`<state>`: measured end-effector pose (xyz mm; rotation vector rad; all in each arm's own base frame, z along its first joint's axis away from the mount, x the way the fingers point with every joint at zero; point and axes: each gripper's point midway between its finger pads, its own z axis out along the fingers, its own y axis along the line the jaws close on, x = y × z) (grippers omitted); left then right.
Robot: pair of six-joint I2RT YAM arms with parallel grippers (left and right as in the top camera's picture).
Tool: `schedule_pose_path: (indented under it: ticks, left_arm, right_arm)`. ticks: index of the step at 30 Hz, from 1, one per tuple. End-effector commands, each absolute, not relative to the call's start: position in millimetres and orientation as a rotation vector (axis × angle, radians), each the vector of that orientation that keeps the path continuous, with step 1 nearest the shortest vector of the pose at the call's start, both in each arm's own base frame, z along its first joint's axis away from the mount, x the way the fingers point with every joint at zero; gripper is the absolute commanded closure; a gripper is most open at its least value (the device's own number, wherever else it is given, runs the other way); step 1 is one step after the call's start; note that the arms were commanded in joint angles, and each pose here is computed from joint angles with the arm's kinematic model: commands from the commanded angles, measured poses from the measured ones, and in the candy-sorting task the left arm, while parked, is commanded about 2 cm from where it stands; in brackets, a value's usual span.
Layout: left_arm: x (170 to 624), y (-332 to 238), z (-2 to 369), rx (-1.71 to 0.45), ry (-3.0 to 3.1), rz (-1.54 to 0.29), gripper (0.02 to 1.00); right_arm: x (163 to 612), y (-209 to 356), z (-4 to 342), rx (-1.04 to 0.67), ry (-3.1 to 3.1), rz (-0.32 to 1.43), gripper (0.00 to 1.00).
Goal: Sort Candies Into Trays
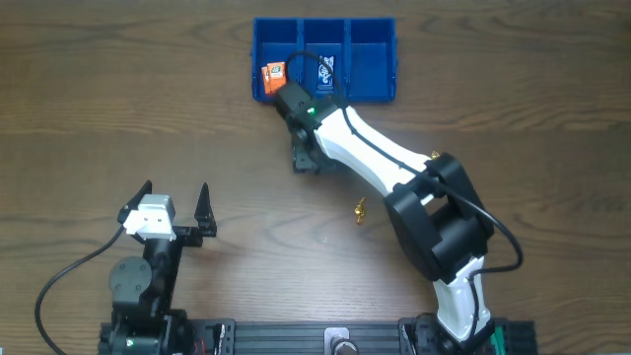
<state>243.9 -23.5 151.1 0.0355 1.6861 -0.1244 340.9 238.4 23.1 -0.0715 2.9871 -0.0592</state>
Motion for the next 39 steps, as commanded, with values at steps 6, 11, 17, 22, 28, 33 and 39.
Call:
schedule_pose_path:
  ticks: [6, 11, 17, 22, 28, 33, 39]
  left_arm:
    - [242.7, -24.7, 134.8, 0.055, 1.737, -0.122, 0.020]
    - [242.6, -24.7, 135.0, 0.055, 1.737, -0.122, 0.020]
    - [242.6, -24.7, 135.0, 0.055, 1.737, -0.122, 0.020]
    - [242.6, -24.7, 135.0, 0.055, 1.737, -0.122, 0.020]
    - [242.6, -24.7, 135.0, 0.055, 1.737, -0.122, 0.023]
    - [242.7, -24.7, 134.8, 0.055, 1.737, -0.122, 0.020]
    - [242.7, -24.7, 134.8, 0.055, 1.737, -0.122, 0.020]
  right_arm:
    - [346.0, 249.4, 10.3, -0.056, 2.979, -0.022, 0.290]
    - [347.7, 253.1, 5.8, -0.056, 2.980, -0.002, 0.305]
    - [347.8, 255.7, -4.0, -0.058, 2.991, 0.006, 0.356]
    - [347.8, 255.4, -4.0, -0.058, 2.992, 0.005, 0.625]
    - [348.2, 255.9, -3.0, -0.057, 2.991, 0.007, 0.858]
    - [352.9, 262.1, 45.3, -0.064, 2.903, 0.070, 0.879]
    - [381.1, 245.9, 153.1, 0.011, 2.633, 0.059, 0.879]
